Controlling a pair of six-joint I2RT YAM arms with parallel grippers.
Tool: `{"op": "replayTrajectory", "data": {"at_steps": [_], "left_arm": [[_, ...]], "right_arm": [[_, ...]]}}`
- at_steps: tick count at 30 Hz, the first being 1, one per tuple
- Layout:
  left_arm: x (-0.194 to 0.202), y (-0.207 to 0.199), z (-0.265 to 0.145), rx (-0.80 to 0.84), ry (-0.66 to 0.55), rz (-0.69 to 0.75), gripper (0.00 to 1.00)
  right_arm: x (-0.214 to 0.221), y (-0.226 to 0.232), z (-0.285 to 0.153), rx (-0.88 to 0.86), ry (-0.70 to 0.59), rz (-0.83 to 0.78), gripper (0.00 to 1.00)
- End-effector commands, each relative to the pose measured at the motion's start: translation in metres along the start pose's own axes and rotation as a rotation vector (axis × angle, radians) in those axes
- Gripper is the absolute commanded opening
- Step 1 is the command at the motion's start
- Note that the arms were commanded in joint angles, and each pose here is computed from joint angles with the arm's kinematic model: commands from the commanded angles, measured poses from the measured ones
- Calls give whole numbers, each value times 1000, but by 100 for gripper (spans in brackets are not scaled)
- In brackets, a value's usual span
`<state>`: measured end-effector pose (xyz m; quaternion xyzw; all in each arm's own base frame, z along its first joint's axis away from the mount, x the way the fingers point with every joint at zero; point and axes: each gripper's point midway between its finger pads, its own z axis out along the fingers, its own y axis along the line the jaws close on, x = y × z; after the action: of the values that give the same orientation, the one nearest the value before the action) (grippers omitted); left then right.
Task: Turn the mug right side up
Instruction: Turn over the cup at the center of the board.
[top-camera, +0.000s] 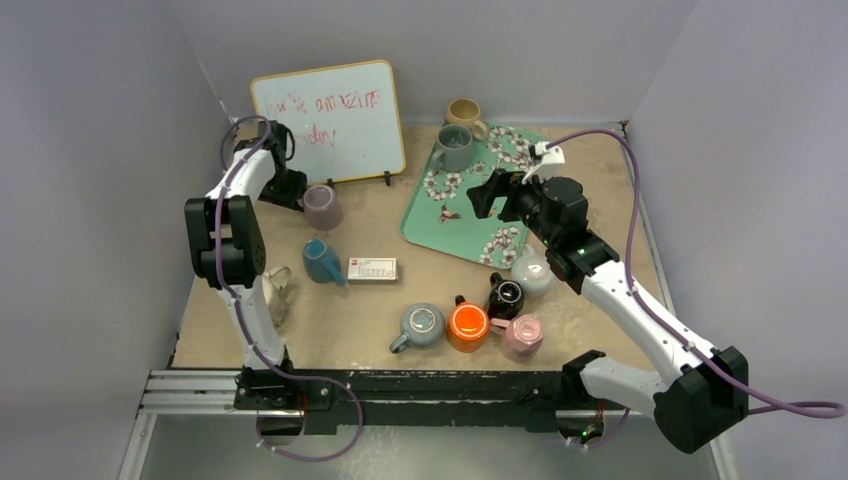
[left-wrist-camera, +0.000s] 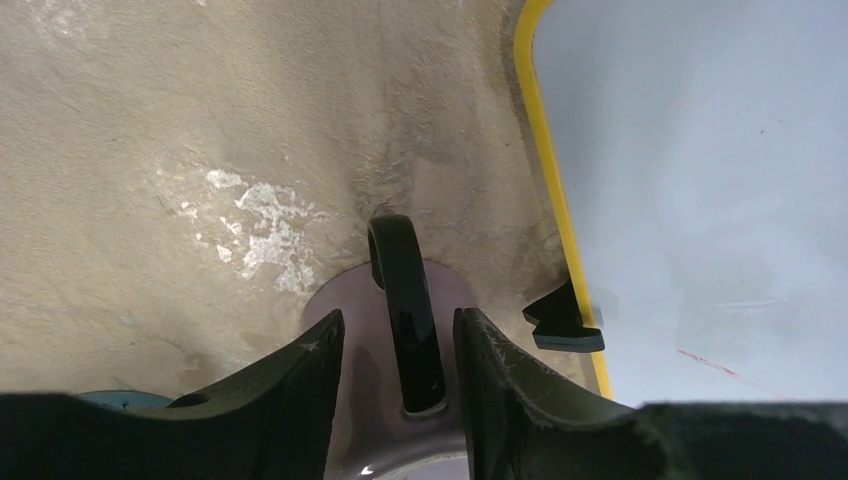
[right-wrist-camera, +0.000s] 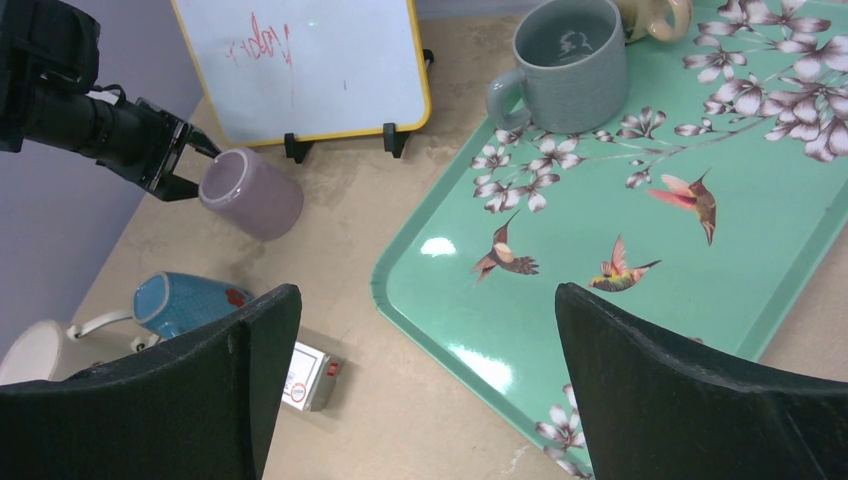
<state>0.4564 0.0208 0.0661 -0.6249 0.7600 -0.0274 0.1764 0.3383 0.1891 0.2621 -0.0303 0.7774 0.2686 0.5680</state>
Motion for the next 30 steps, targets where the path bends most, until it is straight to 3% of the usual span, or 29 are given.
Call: {"op": "replayTrajectory", "data": {"at_steps": [1,12,18,25,30], "left_arm": [[-1,-1,-6,15,7,2,41],[4,9,-7,1,24,-2,29],[5,6,-16,52,28,11,0],[5,-13,-44,215,26,90,0],[8,-41,-67,454,15,199,0]], "right_arm": [[-29,12,-8,-37,-83,-18,99],[-33,13,-11,-41,-94,-24,99],[-34,14,-15,-45,-103,-25,99],[-32,8,-15,-11,-100,-16,99],[-31,6,-12,-7,-101,-10,99]]}}
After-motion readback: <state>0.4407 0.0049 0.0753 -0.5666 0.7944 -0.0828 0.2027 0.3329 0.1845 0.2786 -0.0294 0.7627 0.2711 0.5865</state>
